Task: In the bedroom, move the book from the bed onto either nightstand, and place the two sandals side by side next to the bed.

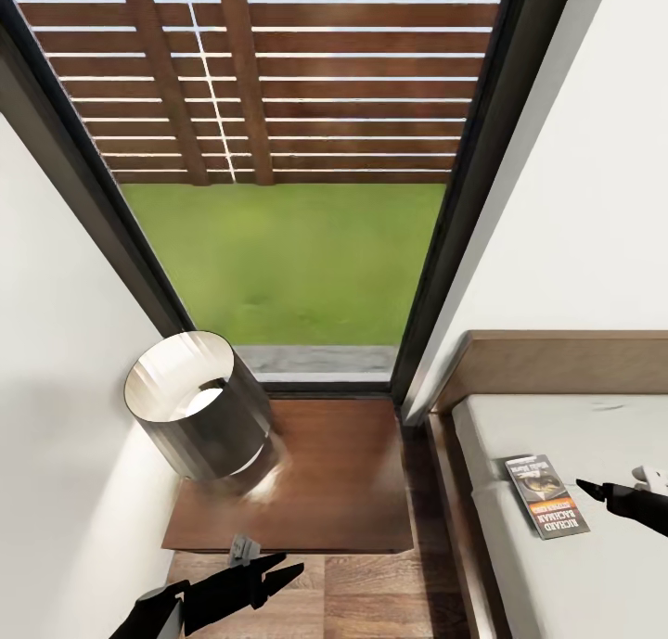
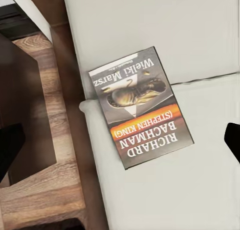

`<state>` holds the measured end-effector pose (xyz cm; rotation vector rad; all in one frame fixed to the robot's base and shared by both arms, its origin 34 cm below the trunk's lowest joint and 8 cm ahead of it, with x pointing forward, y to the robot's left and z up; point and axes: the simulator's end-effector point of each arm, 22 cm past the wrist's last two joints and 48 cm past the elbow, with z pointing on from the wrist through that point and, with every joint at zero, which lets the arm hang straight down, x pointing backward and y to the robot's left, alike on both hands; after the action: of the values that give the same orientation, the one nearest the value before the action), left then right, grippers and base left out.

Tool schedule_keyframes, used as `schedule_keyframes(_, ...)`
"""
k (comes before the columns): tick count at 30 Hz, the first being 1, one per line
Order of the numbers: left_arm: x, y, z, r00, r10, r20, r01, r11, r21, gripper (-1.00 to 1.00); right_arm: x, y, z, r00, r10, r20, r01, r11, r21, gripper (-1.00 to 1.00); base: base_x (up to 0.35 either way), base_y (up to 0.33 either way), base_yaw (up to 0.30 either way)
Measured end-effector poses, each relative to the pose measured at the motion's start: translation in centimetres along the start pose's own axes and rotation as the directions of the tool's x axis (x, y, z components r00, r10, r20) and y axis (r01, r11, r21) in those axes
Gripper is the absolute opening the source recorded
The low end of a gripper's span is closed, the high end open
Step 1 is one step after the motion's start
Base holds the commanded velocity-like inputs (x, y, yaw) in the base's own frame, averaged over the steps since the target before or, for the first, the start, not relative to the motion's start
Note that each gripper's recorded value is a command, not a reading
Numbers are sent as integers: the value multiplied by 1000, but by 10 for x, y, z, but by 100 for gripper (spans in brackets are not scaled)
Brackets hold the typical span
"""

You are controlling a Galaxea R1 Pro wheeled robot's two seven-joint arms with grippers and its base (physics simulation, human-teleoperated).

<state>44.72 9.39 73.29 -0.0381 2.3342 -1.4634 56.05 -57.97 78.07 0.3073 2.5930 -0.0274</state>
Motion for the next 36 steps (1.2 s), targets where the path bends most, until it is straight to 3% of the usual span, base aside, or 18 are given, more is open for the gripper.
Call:
schedule_keyframes(1, 0, 0, 0, 1000, 0, 0, 0, 1000, 0, 100, -4, -9, -2, 1000, 15, 13, -15, 1000, 27, 100, 0, 0, 0)
schedule_keyframes(2, 0, 0, 0, 1000, 0, 0, 0, 1000, 0, 100, -10, -31, -8, 998, 47, 39, -50, 994, 94, 100, 0, 0, 0)
schedule_keyframes(5, 0, 0, 0, 1000, 0, 0, 0, 1000, 0, 100, -16, -56, -15, 994, 84, 68, -94, 980, 173, 100, 0, 0, 0)
schedule_keyframes(9, 0, 0, 0, 1000, 0, 0, 0, 1000, 0, 100, -19, -72, -21, 990, 110, 88, -127, 967, 220, 100, 0, 0, 0)
schedule_keyframes(20, -4, -7, 6, 1000, -16, -4, 16, 1000, 16, 100, -19, -75, -22, 988, 123, 92, -141, 964, 227, 100, 0, 0, 0)
schedule_keyframes(28, -44, -20, 10, 1000, -27, 4, 27, 999, 29, 100, -16, -75, -22, 988, 131, 84, -147, 962, 229, 100, 0, 0, 0)
schedule_keyframes(36, -45, -27, 16, 999, -32, 8, 31, 999, 41, 100, -6, -59, -12, 986, 146, 84, -161, 963, 218, 100, 0, 0, 0)
